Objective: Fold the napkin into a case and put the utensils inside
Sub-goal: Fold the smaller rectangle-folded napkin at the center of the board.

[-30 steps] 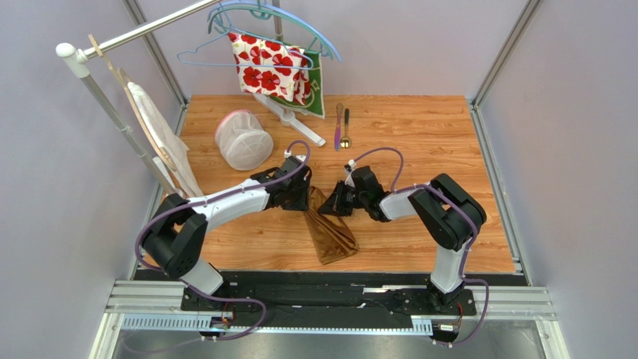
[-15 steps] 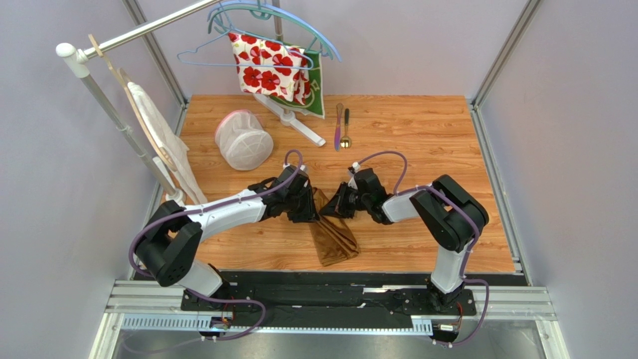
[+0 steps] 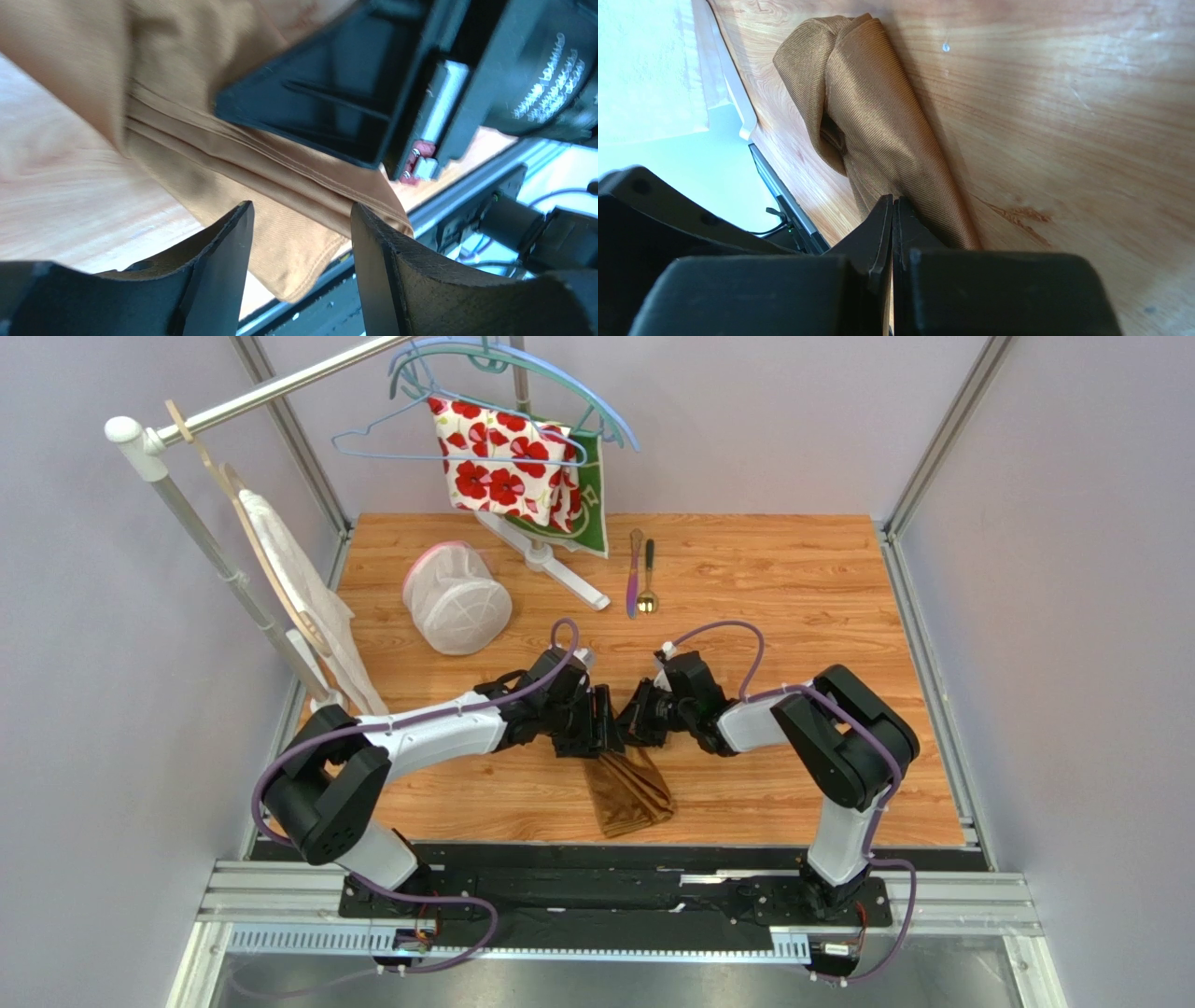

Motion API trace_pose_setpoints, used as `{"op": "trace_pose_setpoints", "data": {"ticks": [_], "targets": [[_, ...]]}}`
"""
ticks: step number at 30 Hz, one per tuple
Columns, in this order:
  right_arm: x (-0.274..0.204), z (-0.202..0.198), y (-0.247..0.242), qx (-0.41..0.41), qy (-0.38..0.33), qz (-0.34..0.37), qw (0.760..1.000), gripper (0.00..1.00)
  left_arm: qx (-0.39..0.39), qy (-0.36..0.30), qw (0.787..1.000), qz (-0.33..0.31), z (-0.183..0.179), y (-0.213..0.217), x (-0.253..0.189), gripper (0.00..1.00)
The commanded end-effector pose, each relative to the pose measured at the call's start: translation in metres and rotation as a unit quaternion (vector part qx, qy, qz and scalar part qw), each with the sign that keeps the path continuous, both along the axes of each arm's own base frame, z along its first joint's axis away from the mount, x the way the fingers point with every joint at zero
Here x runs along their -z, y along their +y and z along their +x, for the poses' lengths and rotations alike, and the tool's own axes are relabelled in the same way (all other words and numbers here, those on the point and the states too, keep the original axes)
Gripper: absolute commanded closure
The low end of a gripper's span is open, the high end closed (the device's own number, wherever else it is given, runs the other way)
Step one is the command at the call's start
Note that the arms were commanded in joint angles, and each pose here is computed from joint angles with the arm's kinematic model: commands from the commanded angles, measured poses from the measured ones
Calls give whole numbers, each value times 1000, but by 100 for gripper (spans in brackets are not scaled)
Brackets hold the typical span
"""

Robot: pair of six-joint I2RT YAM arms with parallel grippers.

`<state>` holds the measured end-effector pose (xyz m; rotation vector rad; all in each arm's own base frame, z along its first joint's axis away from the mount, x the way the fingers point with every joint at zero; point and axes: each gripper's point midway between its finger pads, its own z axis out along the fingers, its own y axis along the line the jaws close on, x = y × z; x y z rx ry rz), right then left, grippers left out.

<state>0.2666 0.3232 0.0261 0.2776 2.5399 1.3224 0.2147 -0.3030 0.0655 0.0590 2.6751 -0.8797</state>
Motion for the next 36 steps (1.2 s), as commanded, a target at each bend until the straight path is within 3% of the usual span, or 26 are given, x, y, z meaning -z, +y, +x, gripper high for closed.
{"op": "trace_pose_setpoints", "data": {"ticks": [1,5,8,20,30,36], "targets": [[-4,-2,-3,3,7,-7,1000,100,23,4,999,-28,-10,-18,-10,37],[-6,-2,-4,7,11,-9,1000,100,30,35,999,-29,-13,-36,6,37],[-10,-1,-4,6,8,-10,1000,100,16,61,998,11,-19,-32,22,39],[-8,-3,-9,4,-3,-24,1000,100,-35,102,993,51,-20,-37,28,35],[-13,-2,-9,1,-16,-29,999,100,-84,81,991,62,-11,-32,16,35],[-13,-5,-9,-1,-17,-34,999,100,-94,54,993,54,-4,-36,11,45]]}}
